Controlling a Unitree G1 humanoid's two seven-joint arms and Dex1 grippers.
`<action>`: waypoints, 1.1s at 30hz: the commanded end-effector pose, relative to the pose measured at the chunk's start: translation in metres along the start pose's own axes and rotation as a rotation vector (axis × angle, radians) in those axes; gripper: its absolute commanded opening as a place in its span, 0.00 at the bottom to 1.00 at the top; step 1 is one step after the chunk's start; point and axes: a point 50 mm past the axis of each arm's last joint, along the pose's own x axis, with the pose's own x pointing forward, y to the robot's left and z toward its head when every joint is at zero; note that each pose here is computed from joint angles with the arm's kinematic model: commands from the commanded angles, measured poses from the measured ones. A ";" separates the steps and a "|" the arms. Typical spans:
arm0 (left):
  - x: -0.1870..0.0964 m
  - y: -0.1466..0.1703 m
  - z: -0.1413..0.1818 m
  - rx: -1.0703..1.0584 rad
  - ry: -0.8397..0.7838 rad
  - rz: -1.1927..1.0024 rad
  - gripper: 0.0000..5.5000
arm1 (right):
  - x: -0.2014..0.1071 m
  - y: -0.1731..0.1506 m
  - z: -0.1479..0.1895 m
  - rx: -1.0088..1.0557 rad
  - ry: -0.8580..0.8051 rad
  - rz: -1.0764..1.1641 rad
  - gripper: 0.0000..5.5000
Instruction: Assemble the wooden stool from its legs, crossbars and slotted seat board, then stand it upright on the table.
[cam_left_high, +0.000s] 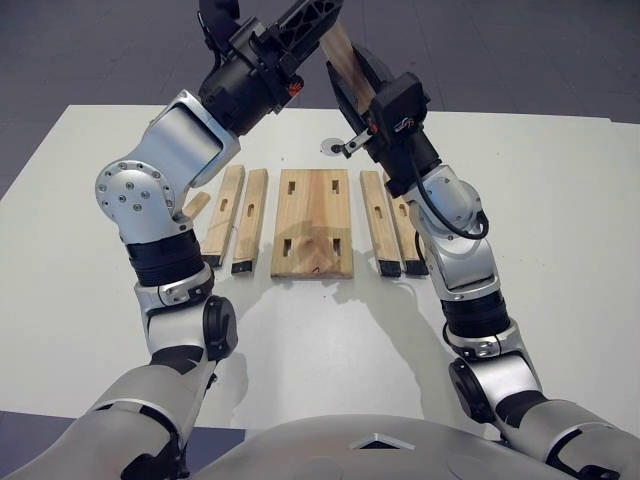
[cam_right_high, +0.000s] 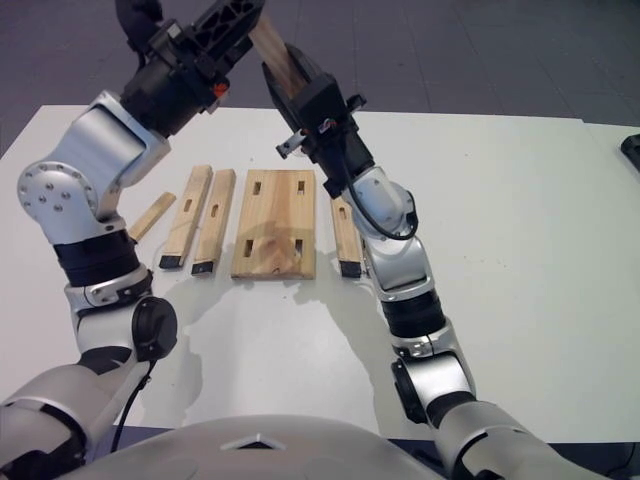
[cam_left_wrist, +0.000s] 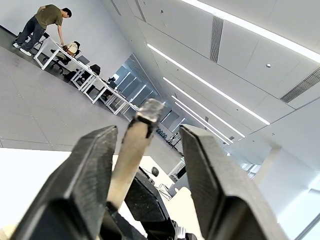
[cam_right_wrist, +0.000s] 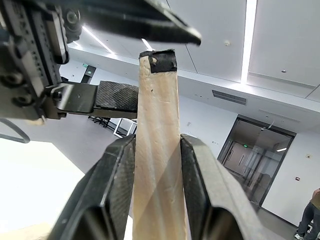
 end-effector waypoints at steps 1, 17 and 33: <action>0.000 -0.006 -0.003 0.015 0.016 -0.036 0.30 | 0.002 0.001 -0.001 0.000 0.015 0.028 0.23; -0.005 -0.003 -0.008 0.274 -0.048 0.036 0.10 | 0.005 0.007 -0.033 -0.109 0.203 0.097 0.40; -0.096 0.040 0.071 0.765 -0.357 0.574 0.08 | -0.047 -0.026 -0.056 -0.237 0.433 -0.112 0.88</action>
